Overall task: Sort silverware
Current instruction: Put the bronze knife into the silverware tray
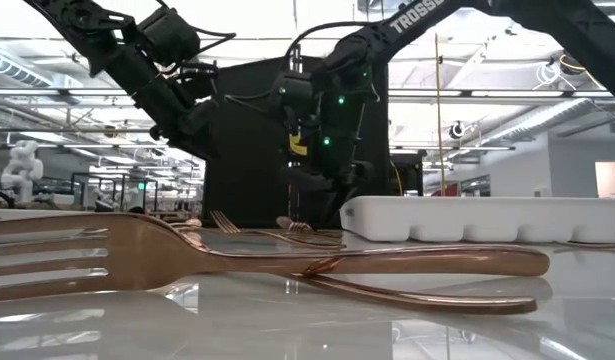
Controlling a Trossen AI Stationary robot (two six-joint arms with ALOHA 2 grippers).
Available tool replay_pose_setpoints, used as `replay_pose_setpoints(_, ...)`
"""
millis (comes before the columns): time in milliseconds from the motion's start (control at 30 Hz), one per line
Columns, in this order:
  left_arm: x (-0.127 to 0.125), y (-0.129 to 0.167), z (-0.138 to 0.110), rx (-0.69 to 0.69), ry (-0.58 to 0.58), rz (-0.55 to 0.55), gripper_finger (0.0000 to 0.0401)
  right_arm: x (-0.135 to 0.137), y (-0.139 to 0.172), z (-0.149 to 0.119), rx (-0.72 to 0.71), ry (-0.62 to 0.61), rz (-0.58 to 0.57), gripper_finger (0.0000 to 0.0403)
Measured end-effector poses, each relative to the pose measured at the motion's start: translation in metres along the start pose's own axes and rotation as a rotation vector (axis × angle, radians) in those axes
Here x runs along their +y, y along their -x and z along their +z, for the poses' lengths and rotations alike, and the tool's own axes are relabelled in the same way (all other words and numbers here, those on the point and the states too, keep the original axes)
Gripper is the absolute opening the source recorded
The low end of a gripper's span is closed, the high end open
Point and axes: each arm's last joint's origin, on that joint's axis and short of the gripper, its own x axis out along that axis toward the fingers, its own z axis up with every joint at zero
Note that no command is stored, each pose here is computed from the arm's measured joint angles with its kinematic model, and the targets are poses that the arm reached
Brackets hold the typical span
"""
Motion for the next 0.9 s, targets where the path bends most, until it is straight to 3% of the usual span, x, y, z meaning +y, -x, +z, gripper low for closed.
replay_pose_setpoints(400, 0.0, 0.0, 0.0, 0.001, 0.006, -0.001, 0.0128, 0.017, 0.009, 0.003, -0.055, 0.034, 0.032, 0.0129)
replay_pose_setpoints(567, -0.001, 0.0, 0.0, 0.004, 0.006, -0.033, 0.0128, 0.006, 0.018, 0.012, -0.039, -0.044, -0.022, 0.0129)
replay_pose_setpoints(900, -0.002, 0.0, 0.0, 0.01, 0.006, -0.079, 0.0128, -0.008, 0.006, 0.014, 0.046, -0.162, 0.027, 0.0129)
